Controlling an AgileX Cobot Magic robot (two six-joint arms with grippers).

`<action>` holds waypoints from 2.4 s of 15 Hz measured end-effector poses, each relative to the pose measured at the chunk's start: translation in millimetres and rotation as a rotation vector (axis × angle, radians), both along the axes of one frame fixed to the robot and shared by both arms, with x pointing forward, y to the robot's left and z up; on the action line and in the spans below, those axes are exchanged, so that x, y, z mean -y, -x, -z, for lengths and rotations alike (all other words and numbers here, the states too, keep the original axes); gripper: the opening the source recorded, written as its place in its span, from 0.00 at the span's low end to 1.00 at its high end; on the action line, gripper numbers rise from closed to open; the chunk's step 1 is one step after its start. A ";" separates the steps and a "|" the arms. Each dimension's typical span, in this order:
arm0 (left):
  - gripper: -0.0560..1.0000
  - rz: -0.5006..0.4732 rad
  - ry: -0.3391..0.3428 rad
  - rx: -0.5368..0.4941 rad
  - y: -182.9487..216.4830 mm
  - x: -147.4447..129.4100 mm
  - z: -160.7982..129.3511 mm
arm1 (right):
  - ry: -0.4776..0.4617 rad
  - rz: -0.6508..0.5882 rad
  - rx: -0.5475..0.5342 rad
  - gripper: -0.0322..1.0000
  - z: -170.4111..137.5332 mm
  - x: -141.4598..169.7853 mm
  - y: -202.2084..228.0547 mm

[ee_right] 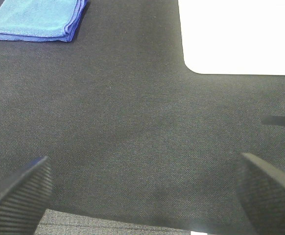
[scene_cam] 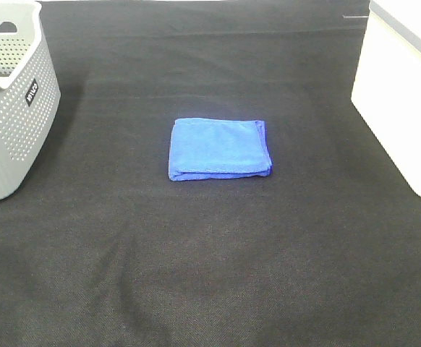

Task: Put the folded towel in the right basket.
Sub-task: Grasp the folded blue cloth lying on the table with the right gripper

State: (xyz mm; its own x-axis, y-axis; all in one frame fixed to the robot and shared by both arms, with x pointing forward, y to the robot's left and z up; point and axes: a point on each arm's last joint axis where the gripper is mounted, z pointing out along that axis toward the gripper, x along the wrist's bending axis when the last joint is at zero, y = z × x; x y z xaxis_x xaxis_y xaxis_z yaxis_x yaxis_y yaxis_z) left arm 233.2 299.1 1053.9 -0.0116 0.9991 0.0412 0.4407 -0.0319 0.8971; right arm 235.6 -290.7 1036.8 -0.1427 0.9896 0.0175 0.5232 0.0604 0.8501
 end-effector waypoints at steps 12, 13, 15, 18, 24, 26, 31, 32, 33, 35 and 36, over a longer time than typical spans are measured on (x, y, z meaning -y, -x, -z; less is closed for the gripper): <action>0.92 -0.001 -0.001 0.000 0.0 -0.1 0.0 | 0.001 0.001 0.000 0.98 0.0 0.1 0.0; 0.92 -0.001 -0.001 0.000 0.0 -0.1 0.0 | 0.002 0.001 0.000 0.98 0.0 0.2 0.0; 0.92 -0.001 -0.001 0.000 0.0 -0.1 0.0 | 0.003 0.002 0.000 0.98 0.0 0.2 0.0; 0.92 -0.001 -0.001 0.000 0.0 -0.1 0.0 | 0.003 0.002 0.000 0.98 0.0 0.2 0.0; 0.92 -0.001 -0.001 0.000 0.0 -0.1 0.0 | 0.003 0.002 0.000 0.98 0.0 0.2 0.0; 0.92 -0.001 -0.001 0.000 0.0 -0.1 0.0 | 0.003 0.002 0.000 0.98 0.0 0.3 0.0; 0.92 -0.001 -0.001 0.000 0.0 -0.1 0.0 | 0.003 0.002 0.000 0.98 0.0 0.3 0.0; 0.92 -0.001 -0.001 0.000 0.0 -0.1 0.0 | 0.003 0.002 0.000 0.98 0.0 0.3 0.0; 0.92 -0.001 -0.001 0.000 0.0 -0.1 0.0 | 0.003 0.002 0.000 0.98 0.0 0.3 0.0; 0.92 -0.001 -0.001 0.000 0.0 -0.1 0.0 | 0.003 0.002 0.000 0.98 0.0 0.3 0.0; 0.92 -0.001 -0.001 0.000 0.0 -0.1 0.0 | 0.003 0.002 0.000 0.98 0.0 0.3 0.0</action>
State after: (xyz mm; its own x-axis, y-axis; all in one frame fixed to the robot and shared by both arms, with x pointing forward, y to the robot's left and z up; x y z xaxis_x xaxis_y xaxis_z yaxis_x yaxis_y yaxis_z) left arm 233.2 299.2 1053.9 -0.0122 0.9990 0.0421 0.4407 -0.0324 0.8970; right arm 235.7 -291.0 1036.8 -0.1406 0.9900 0.0141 0.5232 0.0622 0.8499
